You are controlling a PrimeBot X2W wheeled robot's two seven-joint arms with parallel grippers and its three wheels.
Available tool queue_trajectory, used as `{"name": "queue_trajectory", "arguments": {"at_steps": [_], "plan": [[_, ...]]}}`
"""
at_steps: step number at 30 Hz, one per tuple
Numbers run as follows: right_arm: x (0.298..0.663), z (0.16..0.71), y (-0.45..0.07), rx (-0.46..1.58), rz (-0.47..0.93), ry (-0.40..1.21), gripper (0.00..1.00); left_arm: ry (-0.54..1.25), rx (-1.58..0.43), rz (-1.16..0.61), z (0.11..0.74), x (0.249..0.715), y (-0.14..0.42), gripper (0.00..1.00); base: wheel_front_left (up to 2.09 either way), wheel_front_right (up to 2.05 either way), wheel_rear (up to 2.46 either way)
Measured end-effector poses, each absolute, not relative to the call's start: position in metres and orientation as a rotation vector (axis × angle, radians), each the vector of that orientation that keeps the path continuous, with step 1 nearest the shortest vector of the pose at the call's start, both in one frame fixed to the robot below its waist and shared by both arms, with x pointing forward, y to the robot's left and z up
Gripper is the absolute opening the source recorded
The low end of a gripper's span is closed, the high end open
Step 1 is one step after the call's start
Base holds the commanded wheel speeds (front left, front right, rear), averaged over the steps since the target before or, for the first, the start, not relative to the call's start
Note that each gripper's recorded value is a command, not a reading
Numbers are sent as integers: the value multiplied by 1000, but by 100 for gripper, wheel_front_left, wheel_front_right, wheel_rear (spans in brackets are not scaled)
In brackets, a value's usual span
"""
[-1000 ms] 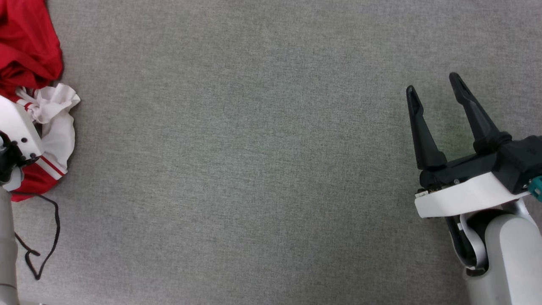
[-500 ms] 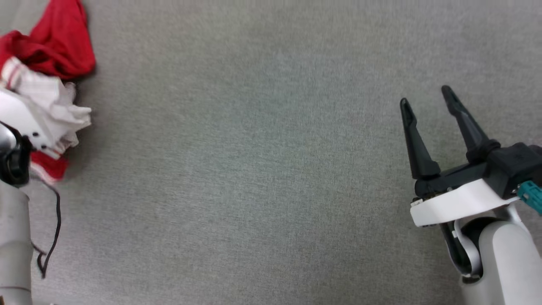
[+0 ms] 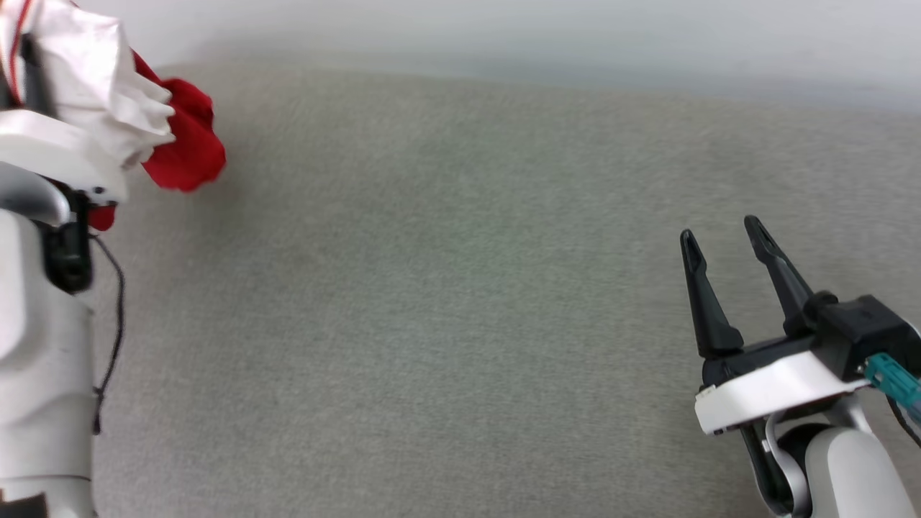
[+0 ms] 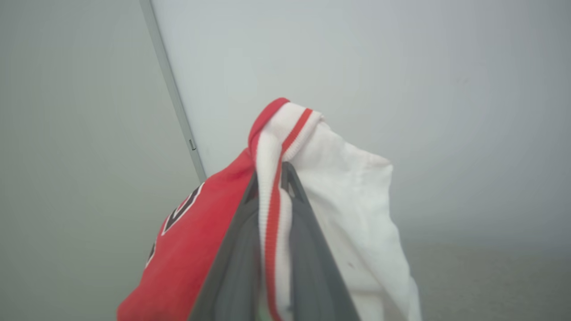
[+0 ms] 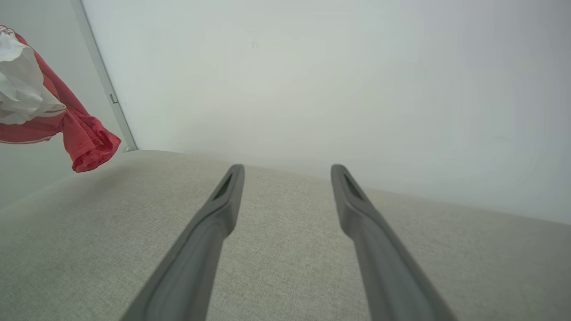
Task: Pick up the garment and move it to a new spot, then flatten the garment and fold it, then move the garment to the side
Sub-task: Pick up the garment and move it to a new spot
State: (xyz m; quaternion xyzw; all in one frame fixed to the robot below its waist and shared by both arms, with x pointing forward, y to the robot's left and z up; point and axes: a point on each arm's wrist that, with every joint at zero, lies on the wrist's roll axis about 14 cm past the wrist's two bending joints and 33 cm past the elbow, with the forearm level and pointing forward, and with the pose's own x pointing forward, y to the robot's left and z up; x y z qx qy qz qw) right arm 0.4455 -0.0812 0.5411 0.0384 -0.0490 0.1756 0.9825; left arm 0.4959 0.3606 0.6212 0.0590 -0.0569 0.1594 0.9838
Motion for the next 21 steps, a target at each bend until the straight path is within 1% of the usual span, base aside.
{"name": "queue_trajectory", "arguments": {"at_steps": [4, 9, 16, 21], "plan": [[432, 549, -99, 68, 306, -113, 100, -190, 86, 232, 633, 502, 319, 0, 0, 0, 0], [415, 555, -123, 53, 240, -118, 100, -230, 42, 79, 635, 509, 248, 0, 0, 0, 0], [393, 562, -161, 54, 132, -128, 100, -256, -48, -197, 635, 506, 131, 0, 0, 0, 0], [379, 561, -187, 49, 54, -119, 100, -217, -75, -431, 617, 487, 42, 0, 0, 0, 0]]}}
